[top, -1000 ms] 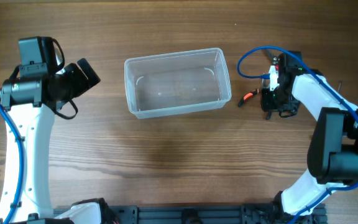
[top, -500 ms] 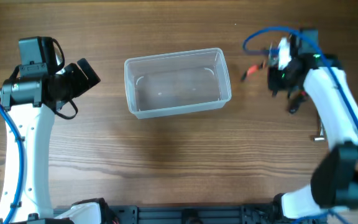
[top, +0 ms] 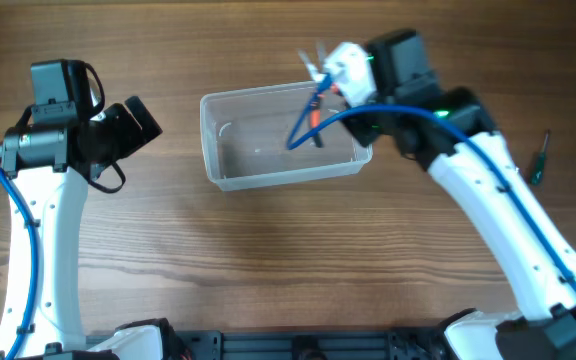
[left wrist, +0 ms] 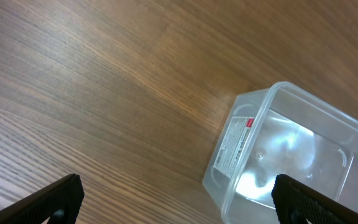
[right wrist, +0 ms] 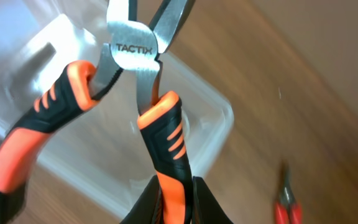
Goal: Pack container
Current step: 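Lift the pliers with the right gripper and carry them over the container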
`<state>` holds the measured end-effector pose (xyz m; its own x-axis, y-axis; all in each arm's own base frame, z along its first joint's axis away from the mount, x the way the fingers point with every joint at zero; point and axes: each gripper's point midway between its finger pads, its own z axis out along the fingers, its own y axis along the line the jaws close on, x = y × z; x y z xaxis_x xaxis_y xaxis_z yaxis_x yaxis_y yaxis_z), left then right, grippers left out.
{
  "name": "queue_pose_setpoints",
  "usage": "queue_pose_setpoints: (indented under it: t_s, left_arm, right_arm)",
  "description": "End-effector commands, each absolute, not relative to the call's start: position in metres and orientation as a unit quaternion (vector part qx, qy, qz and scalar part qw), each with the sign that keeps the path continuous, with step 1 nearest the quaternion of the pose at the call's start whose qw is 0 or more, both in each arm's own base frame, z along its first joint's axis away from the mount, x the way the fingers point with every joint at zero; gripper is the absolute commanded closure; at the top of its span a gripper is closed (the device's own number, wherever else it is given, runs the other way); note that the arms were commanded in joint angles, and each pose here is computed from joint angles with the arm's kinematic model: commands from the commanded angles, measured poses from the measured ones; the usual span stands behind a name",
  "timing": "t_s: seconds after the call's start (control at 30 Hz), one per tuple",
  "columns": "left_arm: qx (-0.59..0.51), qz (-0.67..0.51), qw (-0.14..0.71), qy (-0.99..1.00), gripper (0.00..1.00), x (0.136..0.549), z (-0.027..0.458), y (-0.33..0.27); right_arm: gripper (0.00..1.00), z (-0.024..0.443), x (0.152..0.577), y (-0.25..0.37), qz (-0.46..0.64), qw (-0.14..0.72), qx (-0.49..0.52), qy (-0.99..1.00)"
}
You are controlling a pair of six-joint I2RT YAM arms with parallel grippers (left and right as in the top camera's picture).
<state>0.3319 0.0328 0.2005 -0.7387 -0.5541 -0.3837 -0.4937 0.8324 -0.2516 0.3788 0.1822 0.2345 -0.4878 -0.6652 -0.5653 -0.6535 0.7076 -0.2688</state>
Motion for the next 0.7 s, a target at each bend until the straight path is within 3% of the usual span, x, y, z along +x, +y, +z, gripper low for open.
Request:
queue_pose_setpoints:
  t_s: [0.0, 0.27, 0.43, 0.67]
  left_arm:
    - [-0.29, -0.073, 0.231, 0.926, 0.0, 0.328, 0.207, 0.033]
    - [-0.29, -0.072, 0.227, 0.927, 0.0, 0.327, 0.206, 0.032]
    - [-0.29, -0.072, 0.226, 0.927, 0.0, 0.327, 0.206, 0.032]
    - [-0.291, -0.071, 0.222, 0.928, 0.0, 0.325, 0.205, 0.032]
  right_arm:
    - [0.96, 0.226, 0.393, 0.204, 0.032, 0.341, -0.338, 0.877]
    - [0.95, 0.167, 0.401, 0.218, 0.027, 0.28, -0.412, 0.867]
    - [0.96, 0.139, 0.397, 0.222, 0.007, 0.246, -0.526, 0.814]
    - [0.95, 0.137, 0.379, 0.243, 0.037, 0.249, -0.691, 0.677]
